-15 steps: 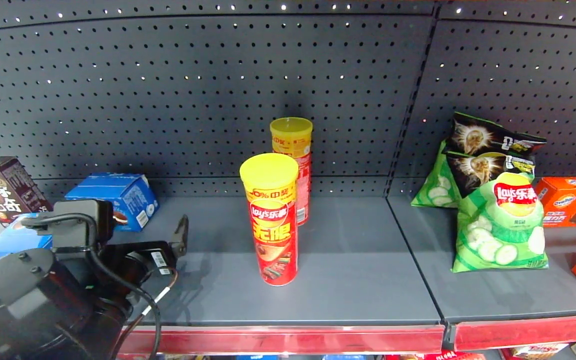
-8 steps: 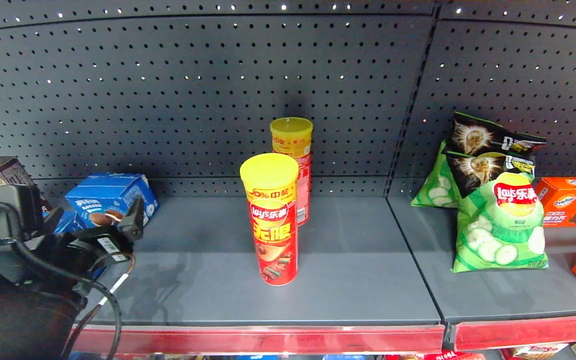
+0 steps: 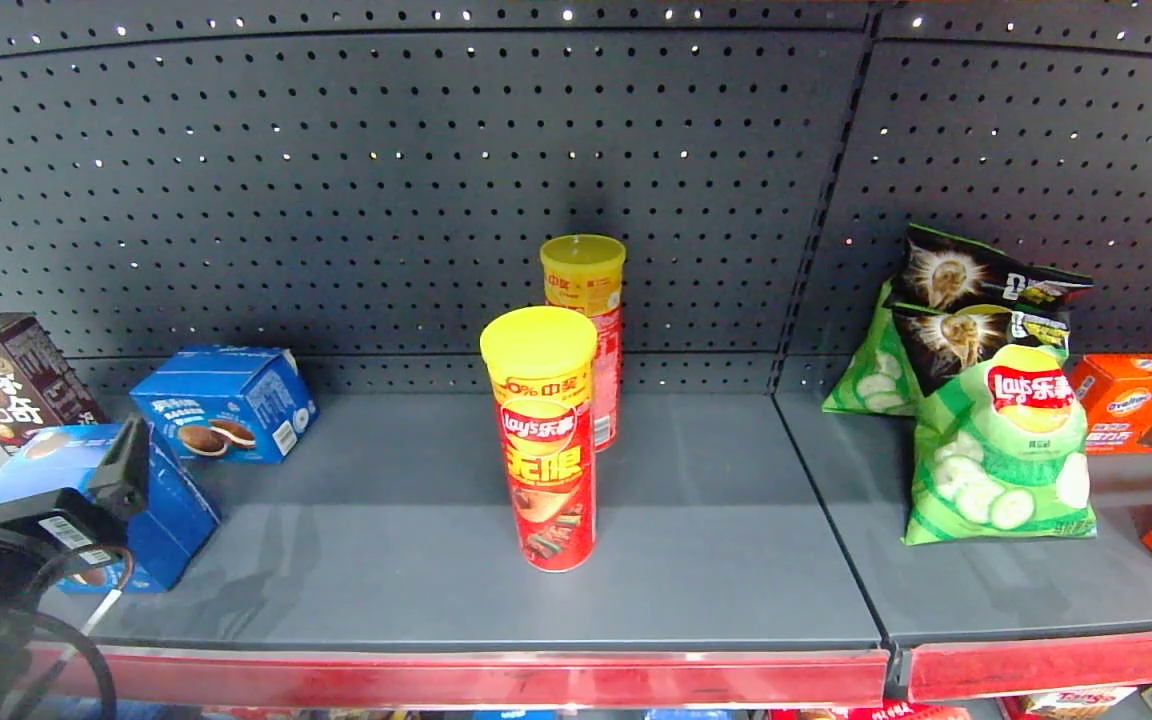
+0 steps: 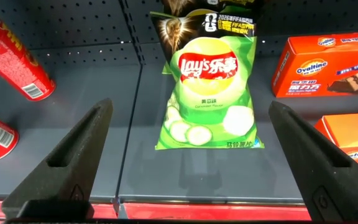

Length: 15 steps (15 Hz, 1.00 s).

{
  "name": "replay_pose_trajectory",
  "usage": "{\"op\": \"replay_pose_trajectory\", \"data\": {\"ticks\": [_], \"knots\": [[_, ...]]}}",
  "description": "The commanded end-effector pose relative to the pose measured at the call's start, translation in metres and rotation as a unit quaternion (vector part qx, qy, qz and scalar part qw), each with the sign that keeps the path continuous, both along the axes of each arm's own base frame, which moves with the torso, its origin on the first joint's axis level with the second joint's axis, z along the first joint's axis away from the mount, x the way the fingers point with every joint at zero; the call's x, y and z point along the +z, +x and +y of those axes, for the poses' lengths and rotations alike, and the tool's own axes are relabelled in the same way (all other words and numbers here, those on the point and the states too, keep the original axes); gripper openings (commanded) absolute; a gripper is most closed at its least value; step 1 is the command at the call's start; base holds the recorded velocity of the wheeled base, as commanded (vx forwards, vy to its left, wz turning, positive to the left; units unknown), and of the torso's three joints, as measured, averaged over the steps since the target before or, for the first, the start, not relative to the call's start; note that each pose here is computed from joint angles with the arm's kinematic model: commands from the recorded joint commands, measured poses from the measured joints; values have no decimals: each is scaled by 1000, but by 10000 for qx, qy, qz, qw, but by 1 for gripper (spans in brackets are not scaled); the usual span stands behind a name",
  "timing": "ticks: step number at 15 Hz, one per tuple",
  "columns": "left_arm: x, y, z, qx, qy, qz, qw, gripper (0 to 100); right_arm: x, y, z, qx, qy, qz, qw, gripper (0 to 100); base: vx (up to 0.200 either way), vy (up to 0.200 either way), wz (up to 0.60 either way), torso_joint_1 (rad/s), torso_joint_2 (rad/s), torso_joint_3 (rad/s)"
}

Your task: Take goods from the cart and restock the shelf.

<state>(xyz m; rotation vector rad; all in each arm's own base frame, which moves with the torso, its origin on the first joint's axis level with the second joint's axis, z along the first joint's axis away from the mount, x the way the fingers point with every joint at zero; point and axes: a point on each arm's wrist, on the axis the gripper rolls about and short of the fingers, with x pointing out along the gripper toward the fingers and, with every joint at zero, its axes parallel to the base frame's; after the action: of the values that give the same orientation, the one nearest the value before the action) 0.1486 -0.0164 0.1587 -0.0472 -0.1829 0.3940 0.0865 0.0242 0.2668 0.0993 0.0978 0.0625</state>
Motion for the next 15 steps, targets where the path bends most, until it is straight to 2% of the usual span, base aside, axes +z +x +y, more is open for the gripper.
{"op": "replay_pose_trajectory", "data": {"ticks": [1,3,5,6,8,11,13,15], "knots": [[1,-2,4,122,-14,-39,9999,100,0,-1,0,9,7,-21,10000,100,0,0,0,0,0,0],[0,0,4,139,-3,-13,9999,100,1,-2,0,9,12,-36,10000,100,0,0,0,0,0,0],[2,8,1,-97,66,-9,9999,100,1,-3,-1,2,17,-50,10000,100,0,0,0,0,0,0],[6,12,-3,-409,243,-54,9989,100,0,-4,-1,-6,17,-50,10000,100,0,0,0,0,0,0],[4,13,-8,-631,346,14,9974,100,0,-4,-1,-6,14,-43,10000,100,0,0,0,0,0,0],[-6,27,-33,-1236,416,315,9910,100,-2,-3,-1,2,2,-7,10000,100,0,0,0,0,0,0],[-19,41,-51,-1548,500,615,9848,100,-2,-2,-1,2,-6,15,10000,100,0,0,0,0,0,0],[-26,55,-69,-1792,548,728,9796,100,-3,-2,-1,-6,-8,22,10000,100,0,0,0,0,0,0]]}}
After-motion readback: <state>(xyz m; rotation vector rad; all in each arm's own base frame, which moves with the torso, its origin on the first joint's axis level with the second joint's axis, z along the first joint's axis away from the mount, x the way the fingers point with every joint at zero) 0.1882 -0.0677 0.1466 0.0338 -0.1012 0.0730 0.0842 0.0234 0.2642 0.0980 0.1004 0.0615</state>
